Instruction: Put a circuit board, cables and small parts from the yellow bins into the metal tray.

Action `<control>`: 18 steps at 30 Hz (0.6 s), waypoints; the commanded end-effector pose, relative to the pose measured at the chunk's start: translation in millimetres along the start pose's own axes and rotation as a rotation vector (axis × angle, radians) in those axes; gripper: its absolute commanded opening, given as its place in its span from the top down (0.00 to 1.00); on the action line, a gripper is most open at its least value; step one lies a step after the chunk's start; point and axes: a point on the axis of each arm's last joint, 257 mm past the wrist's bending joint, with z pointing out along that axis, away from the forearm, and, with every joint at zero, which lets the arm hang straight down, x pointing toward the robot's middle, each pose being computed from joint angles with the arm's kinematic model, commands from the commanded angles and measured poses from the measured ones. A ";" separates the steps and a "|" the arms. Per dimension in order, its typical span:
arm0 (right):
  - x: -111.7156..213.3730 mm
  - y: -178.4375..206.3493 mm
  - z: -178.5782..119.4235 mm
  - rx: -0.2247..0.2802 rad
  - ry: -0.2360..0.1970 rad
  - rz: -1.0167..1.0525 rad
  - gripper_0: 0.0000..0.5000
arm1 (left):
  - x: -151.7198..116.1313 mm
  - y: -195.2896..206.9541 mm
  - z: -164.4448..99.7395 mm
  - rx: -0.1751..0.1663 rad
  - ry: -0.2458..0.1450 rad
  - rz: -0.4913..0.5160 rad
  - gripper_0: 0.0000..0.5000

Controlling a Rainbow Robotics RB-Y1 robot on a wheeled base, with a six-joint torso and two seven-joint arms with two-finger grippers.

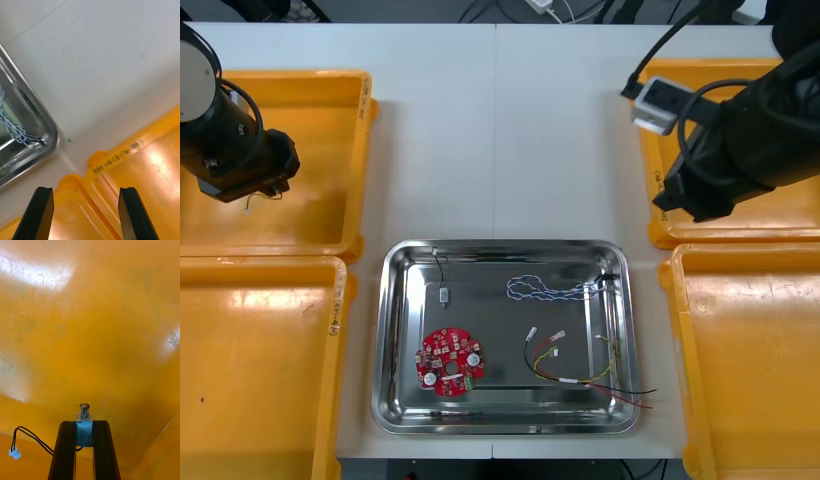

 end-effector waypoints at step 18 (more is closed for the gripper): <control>90.9 -128.3 -65.2 0.282 0.051 0.648 0.00 | 13.3 -13.5 -92.5 -0.062 -0.092 0.202 1.00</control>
